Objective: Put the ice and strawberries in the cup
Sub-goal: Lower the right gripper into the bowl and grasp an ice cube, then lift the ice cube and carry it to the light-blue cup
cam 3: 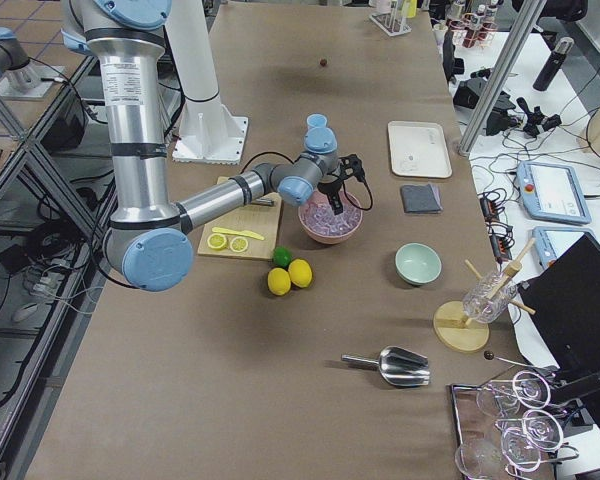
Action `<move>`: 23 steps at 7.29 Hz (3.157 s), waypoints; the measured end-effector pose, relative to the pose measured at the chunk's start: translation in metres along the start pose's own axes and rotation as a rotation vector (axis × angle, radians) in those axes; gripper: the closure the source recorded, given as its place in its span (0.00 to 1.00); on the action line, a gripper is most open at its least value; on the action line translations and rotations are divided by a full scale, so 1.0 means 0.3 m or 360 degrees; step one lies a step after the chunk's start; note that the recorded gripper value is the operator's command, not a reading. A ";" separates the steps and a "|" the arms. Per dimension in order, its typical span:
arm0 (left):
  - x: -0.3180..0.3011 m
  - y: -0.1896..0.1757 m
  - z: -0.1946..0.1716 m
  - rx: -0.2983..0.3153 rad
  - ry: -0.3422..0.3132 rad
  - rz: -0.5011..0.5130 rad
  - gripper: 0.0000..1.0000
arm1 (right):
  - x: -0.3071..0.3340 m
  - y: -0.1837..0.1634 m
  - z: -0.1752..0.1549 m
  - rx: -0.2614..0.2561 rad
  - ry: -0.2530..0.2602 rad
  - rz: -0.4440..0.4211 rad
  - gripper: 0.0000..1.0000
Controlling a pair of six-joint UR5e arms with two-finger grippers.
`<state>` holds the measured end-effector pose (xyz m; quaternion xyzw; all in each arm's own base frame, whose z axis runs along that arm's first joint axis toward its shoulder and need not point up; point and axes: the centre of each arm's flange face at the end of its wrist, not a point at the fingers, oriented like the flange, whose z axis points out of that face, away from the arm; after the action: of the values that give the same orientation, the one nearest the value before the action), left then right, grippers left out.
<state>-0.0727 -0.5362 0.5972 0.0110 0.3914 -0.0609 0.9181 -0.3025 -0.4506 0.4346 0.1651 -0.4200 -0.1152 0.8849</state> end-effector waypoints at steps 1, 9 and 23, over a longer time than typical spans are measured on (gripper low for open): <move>0.000 0.001 0.001 -0.0001 0.0000 0.0000 0.02 | -0.008 0.000 0.010 -0.0005 0.0001 -0.0005 0.36; -0.030 -0.013 0.033 0.0032 0.0004 0.0039 0.02 | 0.032 -0.013 0.010 0.0013 0.0043 0.0009 1.00; -0.142 -0.008 0.137 -0.0065 -0.0019 -0.0072 0.02 | -0.798 -0.320 -0.177 0.0363 -0.0395 -0.0351 1.00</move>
<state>-0.0727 -0.5369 0.6565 -0.0169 0.3872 -0.0737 0.9189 -0.4159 -0.4466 0.1971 0.2939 -0.5156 -0.1825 0.7839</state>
